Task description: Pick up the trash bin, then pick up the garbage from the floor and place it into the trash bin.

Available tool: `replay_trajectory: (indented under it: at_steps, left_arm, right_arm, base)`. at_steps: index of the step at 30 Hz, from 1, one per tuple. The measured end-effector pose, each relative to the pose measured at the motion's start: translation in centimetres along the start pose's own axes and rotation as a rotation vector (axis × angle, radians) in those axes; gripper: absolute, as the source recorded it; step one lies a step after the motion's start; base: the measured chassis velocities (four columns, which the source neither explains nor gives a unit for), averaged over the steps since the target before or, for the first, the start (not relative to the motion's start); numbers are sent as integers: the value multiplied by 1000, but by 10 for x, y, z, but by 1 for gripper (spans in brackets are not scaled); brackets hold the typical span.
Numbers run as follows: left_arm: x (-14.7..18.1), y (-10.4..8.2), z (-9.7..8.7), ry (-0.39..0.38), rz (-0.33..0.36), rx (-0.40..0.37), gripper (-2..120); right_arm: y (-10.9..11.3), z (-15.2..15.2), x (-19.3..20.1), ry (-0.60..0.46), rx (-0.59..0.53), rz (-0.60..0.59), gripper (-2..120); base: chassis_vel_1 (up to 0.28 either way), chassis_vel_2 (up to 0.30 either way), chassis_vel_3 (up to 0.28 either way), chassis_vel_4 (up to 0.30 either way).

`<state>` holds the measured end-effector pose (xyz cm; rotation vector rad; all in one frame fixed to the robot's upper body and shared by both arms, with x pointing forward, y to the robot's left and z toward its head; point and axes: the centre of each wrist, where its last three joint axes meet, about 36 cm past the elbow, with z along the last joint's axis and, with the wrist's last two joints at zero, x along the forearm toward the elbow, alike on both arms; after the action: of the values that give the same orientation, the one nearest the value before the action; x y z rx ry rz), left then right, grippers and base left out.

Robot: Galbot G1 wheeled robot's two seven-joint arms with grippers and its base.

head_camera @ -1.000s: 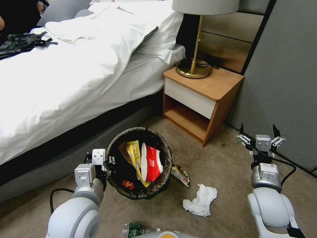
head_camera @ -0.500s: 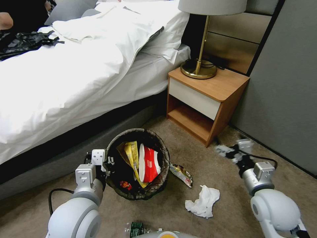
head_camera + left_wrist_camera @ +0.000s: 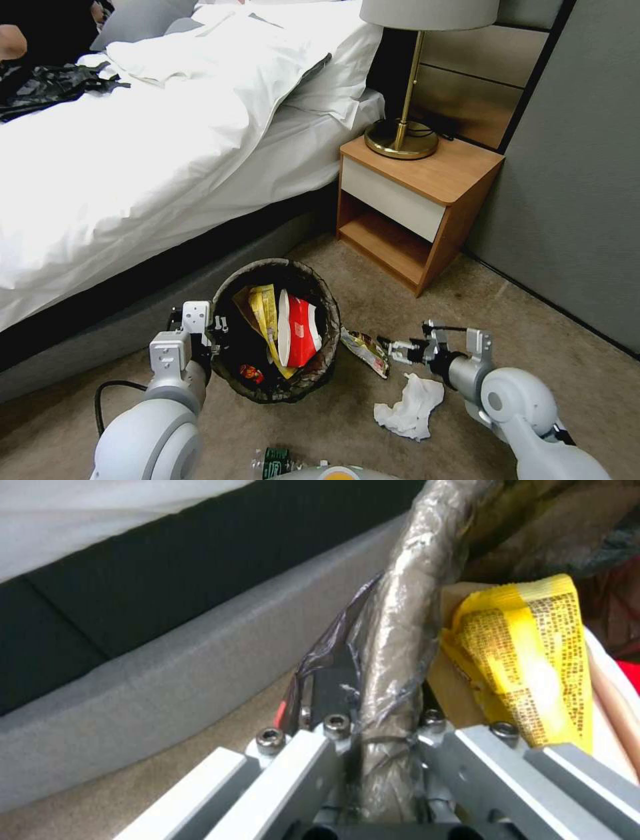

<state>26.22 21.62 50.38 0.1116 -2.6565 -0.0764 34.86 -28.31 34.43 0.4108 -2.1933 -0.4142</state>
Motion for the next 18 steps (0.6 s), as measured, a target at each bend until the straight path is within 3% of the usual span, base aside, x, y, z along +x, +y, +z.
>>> replay_trajectory:
  at_steps: [18]
  left_arm:
    - [-1,-1,2,7,-6,-5,0]
  right_arm:
    - [-48,32,-32,88,-30,118,100]
  base:
    - [0,0,0,0]
